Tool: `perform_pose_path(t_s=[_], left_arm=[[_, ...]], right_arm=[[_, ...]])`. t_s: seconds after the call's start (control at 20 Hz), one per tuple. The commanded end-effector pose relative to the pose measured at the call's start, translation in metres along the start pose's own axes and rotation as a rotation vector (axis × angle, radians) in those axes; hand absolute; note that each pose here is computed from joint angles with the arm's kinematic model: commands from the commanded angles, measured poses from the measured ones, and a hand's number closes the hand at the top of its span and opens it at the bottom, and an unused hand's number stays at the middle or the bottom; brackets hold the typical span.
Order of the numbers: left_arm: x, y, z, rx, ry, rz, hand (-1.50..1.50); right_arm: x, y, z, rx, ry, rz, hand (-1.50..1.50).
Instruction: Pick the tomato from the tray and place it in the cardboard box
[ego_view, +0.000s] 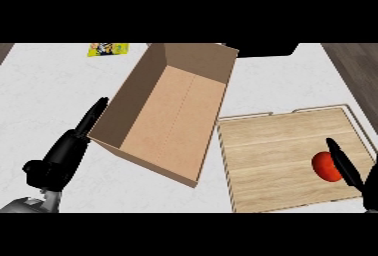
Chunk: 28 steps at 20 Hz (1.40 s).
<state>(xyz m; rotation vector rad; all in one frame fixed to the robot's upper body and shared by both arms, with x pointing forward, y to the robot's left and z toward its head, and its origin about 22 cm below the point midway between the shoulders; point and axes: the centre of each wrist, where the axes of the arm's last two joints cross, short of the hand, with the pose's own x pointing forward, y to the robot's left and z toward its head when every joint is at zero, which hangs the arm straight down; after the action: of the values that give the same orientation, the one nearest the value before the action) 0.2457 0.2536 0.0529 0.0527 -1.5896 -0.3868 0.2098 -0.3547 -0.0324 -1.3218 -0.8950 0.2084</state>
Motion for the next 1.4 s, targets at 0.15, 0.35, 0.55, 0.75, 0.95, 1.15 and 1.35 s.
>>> perform_pose_path(t_s=[0.15, 0.35, 0.55, 0.75, 0.95, 1.15, 1.35], left_arm=[[-0.005, -0.017, -0.007, -0.038, 0.007, 0.019, 0.0], [-0.009, -0.027, -0.015, -0.037, 0.006, 0.013, 0.0], [-0.004, -0.015, -0.02, -0.05, -0.006, 0.009, 0.0], [-0.001, -0.028, -0.033, -0.068, 0.002, 0.005, 0.0], [0.014, -0.029, -0.037, -0.065, -0.042, 0.007, 0.0], [0.005, -0.031, -0.042, -0.082, -0.031, 0.019, 0.0], [-0.003, -0.044, -0.045, -0.092, -0.031, 0.004, 0.0]], right_arm=[[0.053, -0.015, 0.036, 0.179, 0.094, 0.048, -1.5], [0.095, -0.037, 0.057, 0.21, 0.135, 0.057, -1.5], [0.119, -0.068, 0.067, 0.194, 0.225, 0.065, -1.5], [0.125, -0.083, 0.071, 0.173, 0.245, 0.058, -1.5], [0.124, -0.079, 0.076, 0.187, 0.279, 0.087, -1.5], [0.124, -0.062, 0.078, 0.216, 0.339, 0.093, -1.5], [0.125, -0.048, 0.066, 0.206, 0.379, 0.105, -1.5]])
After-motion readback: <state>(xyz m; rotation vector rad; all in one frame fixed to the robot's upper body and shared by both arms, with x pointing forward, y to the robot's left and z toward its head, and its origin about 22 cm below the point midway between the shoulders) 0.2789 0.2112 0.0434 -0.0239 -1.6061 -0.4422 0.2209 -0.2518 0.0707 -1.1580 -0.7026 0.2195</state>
